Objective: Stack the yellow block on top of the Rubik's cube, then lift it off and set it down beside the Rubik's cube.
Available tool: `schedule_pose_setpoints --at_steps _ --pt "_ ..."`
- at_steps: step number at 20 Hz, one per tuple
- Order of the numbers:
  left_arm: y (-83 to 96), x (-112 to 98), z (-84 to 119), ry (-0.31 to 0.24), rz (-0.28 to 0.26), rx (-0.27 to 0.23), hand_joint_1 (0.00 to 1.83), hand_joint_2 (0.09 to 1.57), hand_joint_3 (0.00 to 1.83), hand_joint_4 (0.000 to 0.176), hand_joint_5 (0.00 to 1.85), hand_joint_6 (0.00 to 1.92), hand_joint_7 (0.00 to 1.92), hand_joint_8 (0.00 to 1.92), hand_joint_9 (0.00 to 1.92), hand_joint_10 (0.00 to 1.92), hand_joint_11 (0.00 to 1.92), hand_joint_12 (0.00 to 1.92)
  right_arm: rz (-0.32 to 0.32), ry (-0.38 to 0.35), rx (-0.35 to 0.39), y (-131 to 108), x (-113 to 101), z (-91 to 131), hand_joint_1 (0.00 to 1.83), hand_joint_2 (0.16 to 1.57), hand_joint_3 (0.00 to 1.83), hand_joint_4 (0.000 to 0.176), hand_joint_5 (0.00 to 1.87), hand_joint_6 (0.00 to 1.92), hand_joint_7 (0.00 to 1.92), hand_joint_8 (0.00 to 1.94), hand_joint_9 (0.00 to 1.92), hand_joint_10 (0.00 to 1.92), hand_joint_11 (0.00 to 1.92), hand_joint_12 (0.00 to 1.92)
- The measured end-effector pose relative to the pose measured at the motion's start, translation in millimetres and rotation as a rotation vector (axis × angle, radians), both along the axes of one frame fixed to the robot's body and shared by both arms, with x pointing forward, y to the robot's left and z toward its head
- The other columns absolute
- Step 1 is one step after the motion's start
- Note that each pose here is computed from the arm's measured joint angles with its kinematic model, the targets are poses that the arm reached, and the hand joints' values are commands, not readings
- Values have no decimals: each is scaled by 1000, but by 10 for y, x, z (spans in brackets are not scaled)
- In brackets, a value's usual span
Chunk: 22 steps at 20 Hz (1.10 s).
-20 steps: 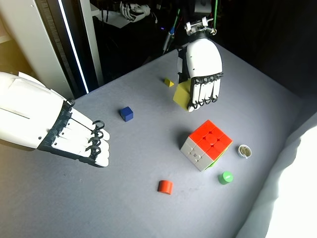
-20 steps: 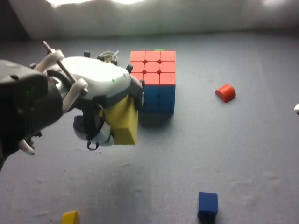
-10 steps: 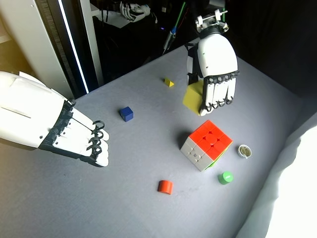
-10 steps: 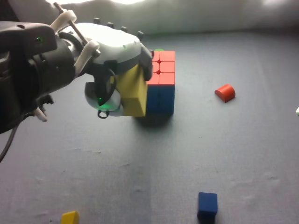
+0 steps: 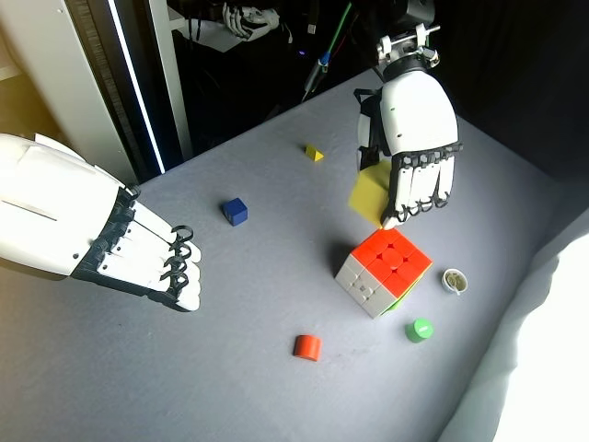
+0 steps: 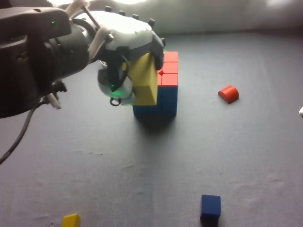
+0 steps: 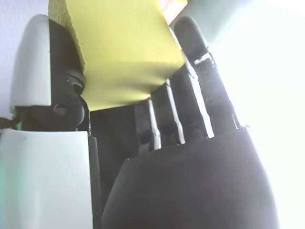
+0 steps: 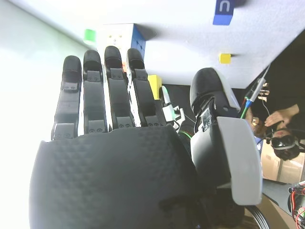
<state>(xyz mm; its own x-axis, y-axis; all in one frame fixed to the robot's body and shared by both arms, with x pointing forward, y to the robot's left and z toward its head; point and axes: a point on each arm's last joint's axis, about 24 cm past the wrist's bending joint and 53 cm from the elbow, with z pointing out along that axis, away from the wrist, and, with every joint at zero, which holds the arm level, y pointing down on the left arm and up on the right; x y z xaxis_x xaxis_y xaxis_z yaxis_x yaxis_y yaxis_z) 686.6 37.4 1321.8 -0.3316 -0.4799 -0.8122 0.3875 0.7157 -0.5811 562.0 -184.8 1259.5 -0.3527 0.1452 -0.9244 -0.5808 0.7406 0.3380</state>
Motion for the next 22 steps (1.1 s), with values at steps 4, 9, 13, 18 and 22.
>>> schedule_pose_setpoints --at_steps 4,9,13,18,22 --pt "-90 67 28 -9 -14 -1 1352 1186 0 0 863 987 867 1258 685 1482 417 1182 0 0 -1 1 1 -1 0 1335 3 0 283 4 276 4 211 6 0 310" --pt "-116 109 49 -26 -19 9 1351 1187 0 0 862 1006 867 1245 678 1491 388 1179 1 -1 -1 5 -2 -1 0 1340 2 0 324 11 315 10 247 13 0 402" --pt "-76 163 60 -48 -5 1 1352 1183 1 0 857 1004 880 1235 688 1476 406 1196 1 -1 -1 5 -2 0 0 1335 0 0 292 4 290 5 227 4 0 355" --pt "-192 184 -20 -41 -37 9 1356 1174 0 0 878 962 898 1206 704 1459 415 1160 2 0 -1 8 -4 -1 0 1336 0 0 291 1 290 3 234 4 0 406" --pt "-275 250 16 -59 -54 15 1355 1174 0 0 872 986 901 1192 707 1459 405 1182 1 -1 -1 6 -2 0 0 1336 1 0 283 2 289 3 232 5 0 425"
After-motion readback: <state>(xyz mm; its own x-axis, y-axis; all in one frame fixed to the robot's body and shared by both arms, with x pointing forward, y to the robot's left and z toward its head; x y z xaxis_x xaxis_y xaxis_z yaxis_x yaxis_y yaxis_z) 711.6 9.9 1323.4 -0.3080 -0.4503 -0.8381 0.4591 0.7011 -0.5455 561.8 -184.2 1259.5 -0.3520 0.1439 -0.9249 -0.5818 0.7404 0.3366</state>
